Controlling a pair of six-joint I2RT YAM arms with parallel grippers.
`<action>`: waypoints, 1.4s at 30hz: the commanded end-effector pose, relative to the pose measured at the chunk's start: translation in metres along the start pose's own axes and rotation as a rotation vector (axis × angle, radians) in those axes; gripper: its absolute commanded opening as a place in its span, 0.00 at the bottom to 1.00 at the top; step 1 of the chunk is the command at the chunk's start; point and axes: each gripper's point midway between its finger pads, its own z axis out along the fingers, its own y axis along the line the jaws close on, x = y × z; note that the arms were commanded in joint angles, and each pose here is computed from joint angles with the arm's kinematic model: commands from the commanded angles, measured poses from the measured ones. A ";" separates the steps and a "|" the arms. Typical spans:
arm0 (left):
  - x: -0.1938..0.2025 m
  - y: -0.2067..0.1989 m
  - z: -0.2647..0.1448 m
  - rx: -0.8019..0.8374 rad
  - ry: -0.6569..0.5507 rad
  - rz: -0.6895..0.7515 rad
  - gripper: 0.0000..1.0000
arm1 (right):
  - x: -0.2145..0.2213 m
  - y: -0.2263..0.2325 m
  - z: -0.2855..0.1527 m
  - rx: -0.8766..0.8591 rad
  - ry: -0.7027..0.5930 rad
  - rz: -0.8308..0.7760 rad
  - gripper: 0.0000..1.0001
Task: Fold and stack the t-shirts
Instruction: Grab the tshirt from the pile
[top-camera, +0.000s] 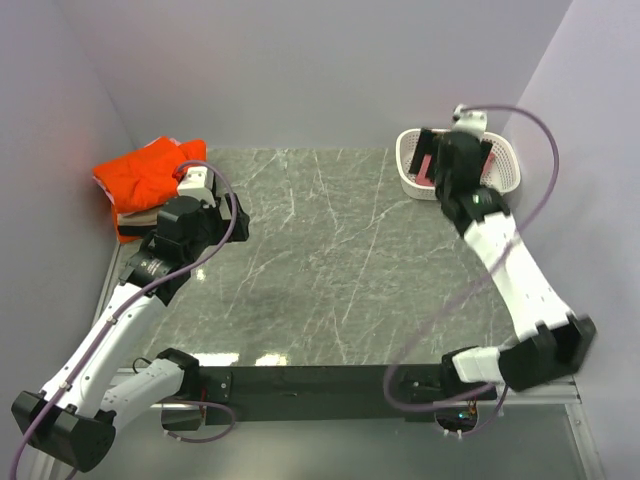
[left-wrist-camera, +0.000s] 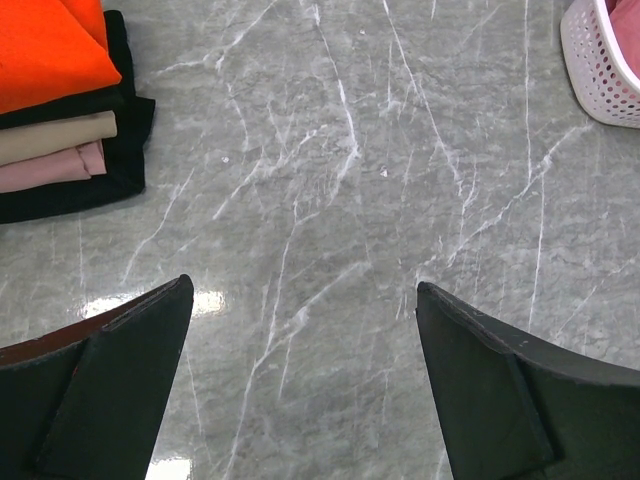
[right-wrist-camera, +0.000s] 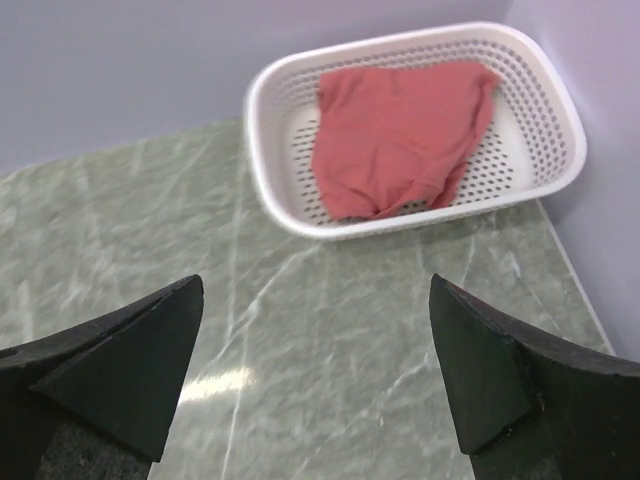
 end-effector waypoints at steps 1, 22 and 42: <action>-0.011 -0.003 -0.001 0.016 -0.036 -0.007 0.99 | 0.005 -0.024 0.050 0.080 0.118 0.027 1.00; -0.011 0.002 -0.001 -0.009 -0.038 0.001 0.99 | 0.076 -0.019 0.269 0.048 0.326 0.031 0.95; -0.010 0.004 0.000 -0.021 -0.035 0.002 0.99 | 0.159 -0.033 0.316 0.115 0.457 0.077 0.84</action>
